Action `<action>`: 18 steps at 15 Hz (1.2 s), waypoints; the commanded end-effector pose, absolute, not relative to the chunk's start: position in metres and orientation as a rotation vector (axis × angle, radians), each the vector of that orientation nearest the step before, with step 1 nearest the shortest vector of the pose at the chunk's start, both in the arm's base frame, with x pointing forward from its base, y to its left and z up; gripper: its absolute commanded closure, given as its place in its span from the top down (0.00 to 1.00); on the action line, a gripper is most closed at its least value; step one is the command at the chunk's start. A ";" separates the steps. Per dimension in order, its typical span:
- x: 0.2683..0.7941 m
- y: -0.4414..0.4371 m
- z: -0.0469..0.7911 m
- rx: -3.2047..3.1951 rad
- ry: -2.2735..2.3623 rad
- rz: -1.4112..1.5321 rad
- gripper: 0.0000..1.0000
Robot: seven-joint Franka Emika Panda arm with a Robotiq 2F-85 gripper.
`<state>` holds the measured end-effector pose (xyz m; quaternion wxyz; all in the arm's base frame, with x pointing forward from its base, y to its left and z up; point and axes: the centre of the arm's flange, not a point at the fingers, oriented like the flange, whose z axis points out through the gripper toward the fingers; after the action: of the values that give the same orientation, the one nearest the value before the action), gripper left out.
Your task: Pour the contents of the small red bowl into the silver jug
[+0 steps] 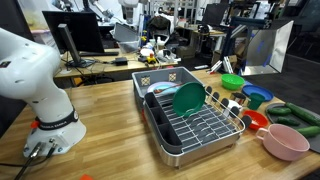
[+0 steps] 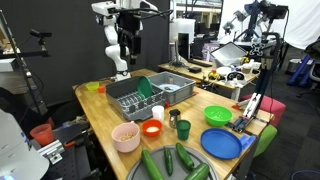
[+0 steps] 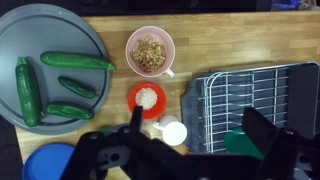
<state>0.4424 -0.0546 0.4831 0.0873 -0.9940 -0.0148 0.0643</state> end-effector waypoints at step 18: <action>0.477 -0.058 0.390 -2.919 -0.031 0.292 1.00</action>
<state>0.4742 -0.0559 0.3922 0.0999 -0.9896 -0.0234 0.1012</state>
